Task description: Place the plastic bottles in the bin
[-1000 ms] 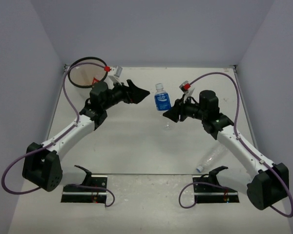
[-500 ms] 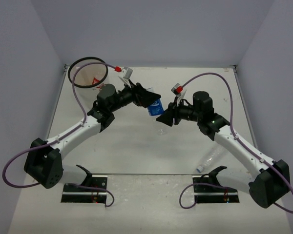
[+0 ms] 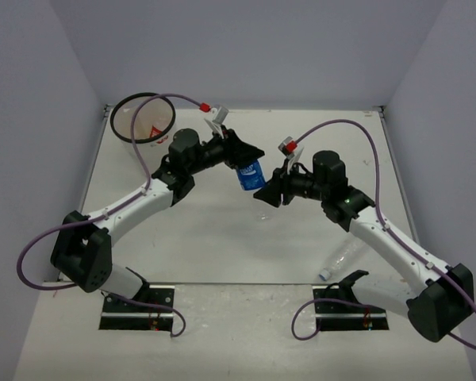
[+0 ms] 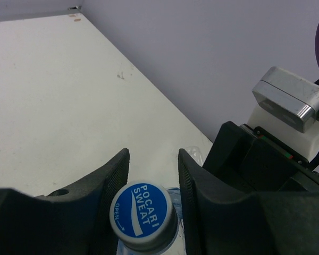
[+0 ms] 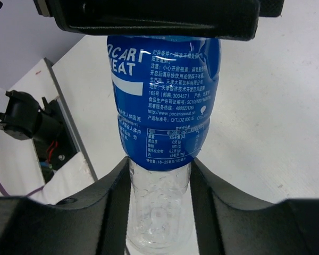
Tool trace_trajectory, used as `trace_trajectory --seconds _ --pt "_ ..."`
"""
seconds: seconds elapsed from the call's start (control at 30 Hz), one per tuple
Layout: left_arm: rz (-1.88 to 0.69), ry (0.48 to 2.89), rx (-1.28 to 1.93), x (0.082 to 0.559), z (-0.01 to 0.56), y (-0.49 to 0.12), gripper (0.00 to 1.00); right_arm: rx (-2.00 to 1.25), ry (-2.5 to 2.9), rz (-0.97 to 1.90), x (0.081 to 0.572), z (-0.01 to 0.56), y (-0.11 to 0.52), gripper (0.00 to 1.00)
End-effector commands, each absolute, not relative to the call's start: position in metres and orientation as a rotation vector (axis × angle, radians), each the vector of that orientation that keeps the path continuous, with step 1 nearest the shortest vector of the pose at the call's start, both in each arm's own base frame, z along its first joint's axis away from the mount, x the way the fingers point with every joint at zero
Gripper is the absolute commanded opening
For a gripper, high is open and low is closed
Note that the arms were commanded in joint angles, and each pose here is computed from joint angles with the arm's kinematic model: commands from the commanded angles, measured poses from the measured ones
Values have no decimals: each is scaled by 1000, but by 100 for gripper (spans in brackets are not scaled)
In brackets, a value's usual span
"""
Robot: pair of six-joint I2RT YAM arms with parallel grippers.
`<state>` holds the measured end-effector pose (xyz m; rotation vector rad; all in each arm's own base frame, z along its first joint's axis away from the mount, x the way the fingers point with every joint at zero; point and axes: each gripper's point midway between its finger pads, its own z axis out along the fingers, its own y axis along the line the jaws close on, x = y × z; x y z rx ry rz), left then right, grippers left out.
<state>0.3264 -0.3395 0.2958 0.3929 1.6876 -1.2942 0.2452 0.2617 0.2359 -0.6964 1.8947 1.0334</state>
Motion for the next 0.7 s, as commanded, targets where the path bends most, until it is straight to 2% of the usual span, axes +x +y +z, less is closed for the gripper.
trace_trajectory --seconds 0.0,0.07,0.1,0.23,0.4,0.57,0.67 --pt "-1274 1642 420 323 317 -339 0 -614 1823 993 259 270 260 56" --pt "-1192 1650 390 333 321 -332 0 -579 1846 977 259 269 256 91" --pt "-1149 1649 378 337 325 -327 0 -564 1848 971 258 271 253 97" --pt "-948 1619 304 362 348 -298 0 -482 1881 907 257 274 238 99" --pt "-819 1521 203 385 394 -245 0 -440 1837 877 248 283 224 99" --pt "-503 1326 -25 409 473 -149 0 -350 1814 780 244 280 200 99" --pt "-214 1186 -207 412 506 -85 0 -311 1842 731 245 271 190 99"
